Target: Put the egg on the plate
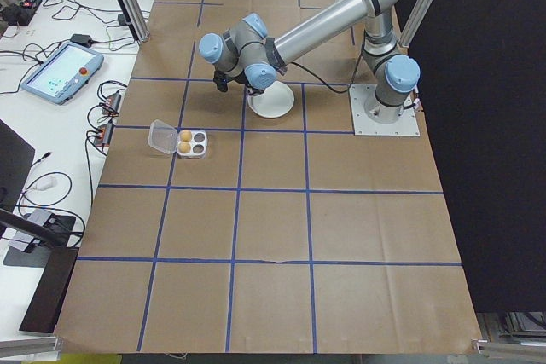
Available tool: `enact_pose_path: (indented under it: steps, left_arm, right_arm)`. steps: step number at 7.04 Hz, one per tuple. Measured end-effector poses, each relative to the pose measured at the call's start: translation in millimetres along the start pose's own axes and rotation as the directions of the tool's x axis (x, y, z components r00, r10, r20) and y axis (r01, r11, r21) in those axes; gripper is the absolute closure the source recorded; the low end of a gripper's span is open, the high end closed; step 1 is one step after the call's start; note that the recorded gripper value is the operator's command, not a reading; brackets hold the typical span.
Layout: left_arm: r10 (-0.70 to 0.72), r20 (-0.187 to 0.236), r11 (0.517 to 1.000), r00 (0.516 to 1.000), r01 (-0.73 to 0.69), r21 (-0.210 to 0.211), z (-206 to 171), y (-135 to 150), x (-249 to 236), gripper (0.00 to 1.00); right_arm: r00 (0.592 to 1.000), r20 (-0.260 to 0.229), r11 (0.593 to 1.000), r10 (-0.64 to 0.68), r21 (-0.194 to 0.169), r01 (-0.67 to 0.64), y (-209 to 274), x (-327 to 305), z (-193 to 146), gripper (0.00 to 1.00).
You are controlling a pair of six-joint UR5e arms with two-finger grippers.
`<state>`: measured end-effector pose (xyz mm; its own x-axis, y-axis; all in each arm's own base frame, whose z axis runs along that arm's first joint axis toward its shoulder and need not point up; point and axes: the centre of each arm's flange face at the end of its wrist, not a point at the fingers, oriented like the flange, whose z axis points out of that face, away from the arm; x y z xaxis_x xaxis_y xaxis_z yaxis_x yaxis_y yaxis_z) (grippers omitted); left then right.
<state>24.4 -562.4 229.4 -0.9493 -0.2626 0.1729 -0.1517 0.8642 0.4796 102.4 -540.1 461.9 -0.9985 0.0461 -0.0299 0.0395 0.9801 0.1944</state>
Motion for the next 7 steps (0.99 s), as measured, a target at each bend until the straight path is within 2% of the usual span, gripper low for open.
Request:
enact_pose_path:
  steps: [1, 4, 5, 6, 7]
  left_arm:
    - [-0.005, 0.000, 1.000, 1.000, 0.005, -0.004, 7, -3, -2, 0.11]
    - [-0.007, 0.005, 1.000, 1.000, 0.007, 0.008, 4, -7, -5, 0.08]
    - [0.006, 0.017, 0.999, 1.000, -0.007, 0.052, -10, -11, -13, 0.08]
    - [0.041, 0.047, 0.992, 0.998, -0.047, 0.119, -29, -20, -27, 0.07]
    - [0.084, 0.086, 0.981, 0.993, -0.098, 0.170, -49, -29, -39, 0.07]
  right_arm:
    - [1.000, 0.000, 1.000, 0.000, 0.000, 0.000, 0, 0, 0, 0.00]
    - [1.000, 0.000, 1.000, 0.000, 0.000, 0.000, 0, 0, 0, 0.00]
    - [1.000, 0.000, 1.000, 0.000, 0.000, 0.000, 0, 0, 0, 0.00]
    - [1.000, 0.000, 1.000, 0.000, 0.000, 0.000, 0, 0, 0, 0.00]
    - [1.000, 0.000, 1.000, 0.000, 0.000, 0.000, 0, 0, 0, 0.00]
